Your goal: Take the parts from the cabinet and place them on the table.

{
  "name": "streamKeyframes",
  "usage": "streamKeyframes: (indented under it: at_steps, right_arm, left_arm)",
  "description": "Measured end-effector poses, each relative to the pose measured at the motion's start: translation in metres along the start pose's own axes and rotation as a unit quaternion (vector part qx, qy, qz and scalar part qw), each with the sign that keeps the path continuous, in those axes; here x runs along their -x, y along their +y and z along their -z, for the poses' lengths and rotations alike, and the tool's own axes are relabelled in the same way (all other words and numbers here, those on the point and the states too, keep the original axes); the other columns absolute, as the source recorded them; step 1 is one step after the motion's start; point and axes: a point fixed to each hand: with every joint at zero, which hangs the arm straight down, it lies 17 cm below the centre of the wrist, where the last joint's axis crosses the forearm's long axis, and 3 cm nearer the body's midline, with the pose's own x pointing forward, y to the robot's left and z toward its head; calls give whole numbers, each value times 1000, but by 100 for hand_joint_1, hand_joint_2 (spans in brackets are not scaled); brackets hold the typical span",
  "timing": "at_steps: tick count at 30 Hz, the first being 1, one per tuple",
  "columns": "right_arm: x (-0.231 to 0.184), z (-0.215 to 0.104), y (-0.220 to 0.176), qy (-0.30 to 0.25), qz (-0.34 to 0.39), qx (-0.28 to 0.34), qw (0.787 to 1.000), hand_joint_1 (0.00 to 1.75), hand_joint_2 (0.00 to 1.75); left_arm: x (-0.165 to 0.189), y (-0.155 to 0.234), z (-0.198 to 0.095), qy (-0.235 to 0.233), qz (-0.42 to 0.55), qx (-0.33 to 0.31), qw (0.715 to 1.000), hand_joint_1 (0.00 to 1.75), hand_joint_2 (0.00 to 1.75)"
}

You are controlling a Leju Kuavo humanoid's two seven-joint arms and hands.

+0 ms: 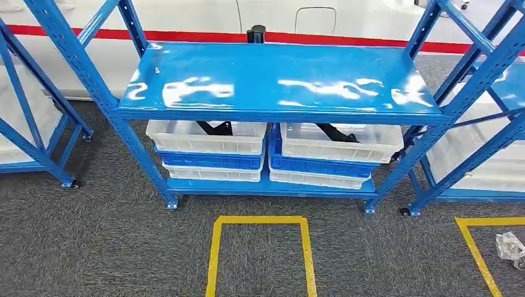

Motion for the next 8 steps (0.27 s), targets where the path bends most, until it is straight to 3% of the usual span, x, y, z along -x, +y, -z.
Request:
streamKeyframes:
  at_steps: [7, 8]
  right_arm:
    - [9, -1, 8, 11, 10, -17, 1000, 0, 175]
    - [13, -1, 11, 13, 13, -20, 1000, 0, 0]
  left_arm:
    - [9, 2, 1, 16, -9, 6, 1000, 0, 175]
    - [11, 4, 2, 17, -10, 6, 1000, 0, 0]
